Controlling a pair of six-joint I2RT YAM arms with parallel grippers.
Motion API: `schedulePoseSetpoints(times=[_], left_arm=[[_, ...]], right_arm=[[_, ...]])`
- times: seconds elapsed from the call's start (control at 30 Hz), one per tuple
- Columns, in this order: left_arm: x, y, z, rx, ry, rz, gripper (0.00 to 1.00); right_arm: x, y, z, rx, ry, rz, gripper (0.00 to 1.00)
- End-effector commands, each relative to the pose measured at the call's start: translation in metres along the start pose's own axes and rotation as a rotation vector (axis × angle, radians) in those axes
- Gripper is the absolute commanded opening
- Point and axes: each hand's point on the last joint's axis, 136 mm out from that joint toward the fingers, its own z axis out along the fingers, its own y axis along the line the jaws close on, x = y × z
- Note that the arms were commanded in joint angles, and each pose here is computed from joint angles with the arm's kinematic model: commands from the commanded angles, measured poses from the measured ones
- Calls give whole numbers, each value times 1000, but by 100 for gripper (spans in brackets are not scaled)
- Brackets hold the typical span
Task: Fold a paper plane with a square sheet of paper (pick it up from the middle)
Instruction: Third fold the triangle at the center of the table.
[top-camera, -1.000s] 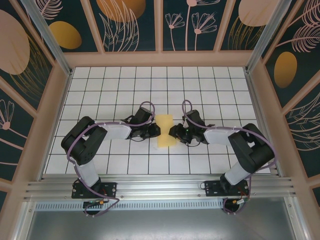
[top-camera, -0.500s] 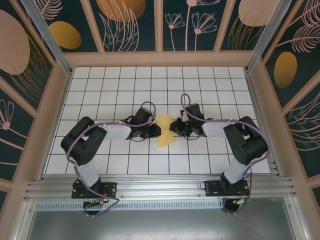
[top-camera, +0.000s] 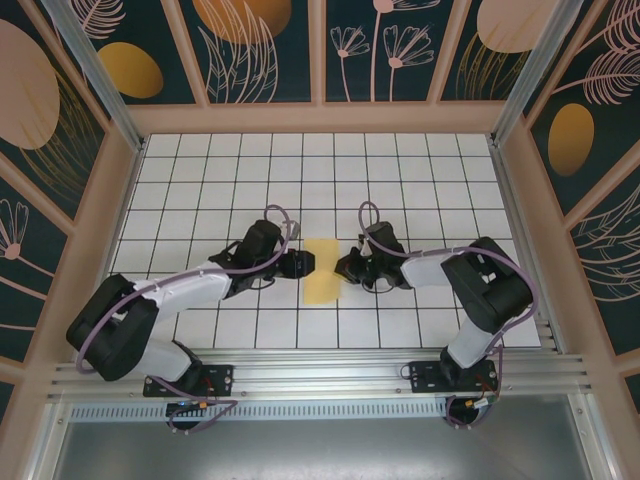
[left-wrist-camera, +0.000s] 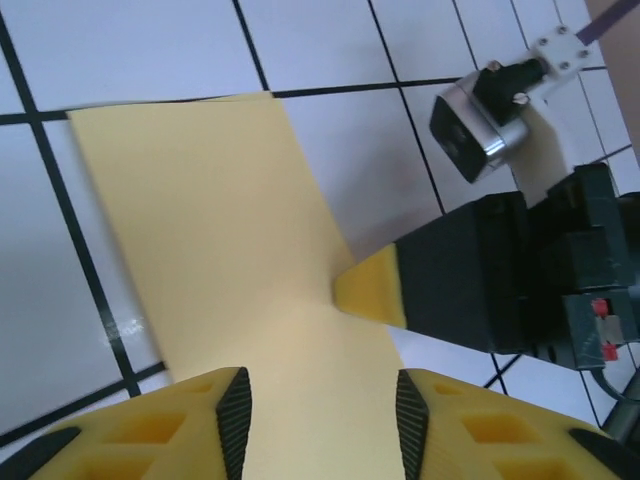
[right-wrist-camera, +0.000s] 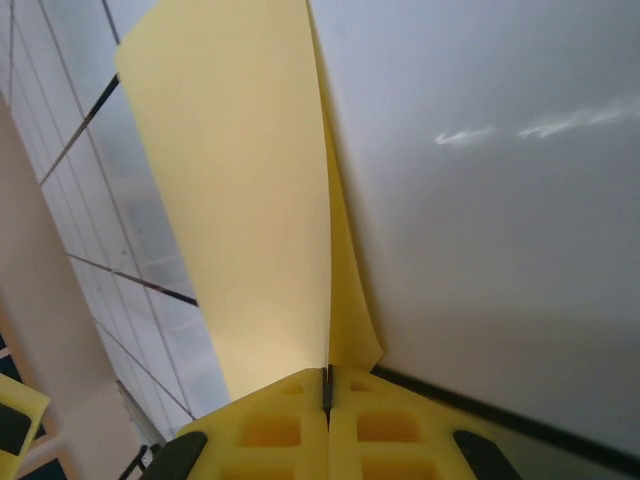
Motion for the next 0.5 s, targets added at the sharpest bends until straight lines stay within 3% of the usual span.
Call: schedulePoseSetpoints(times=[0.0, 0.27, 0.47], left_arm=[[12, -15, -4, 22, 8, 138, 48], [62, -16, 4, -72, 92, 352, 57], [70, -23, 5, -154, 62, 456, 60]], right_arm=[[-6, 17, -4, -60, -67, 57, 4], [-2, 13, 0, -31, -66, 92, 5], [-1, 10, 2, -18, -55, 90, 5]])
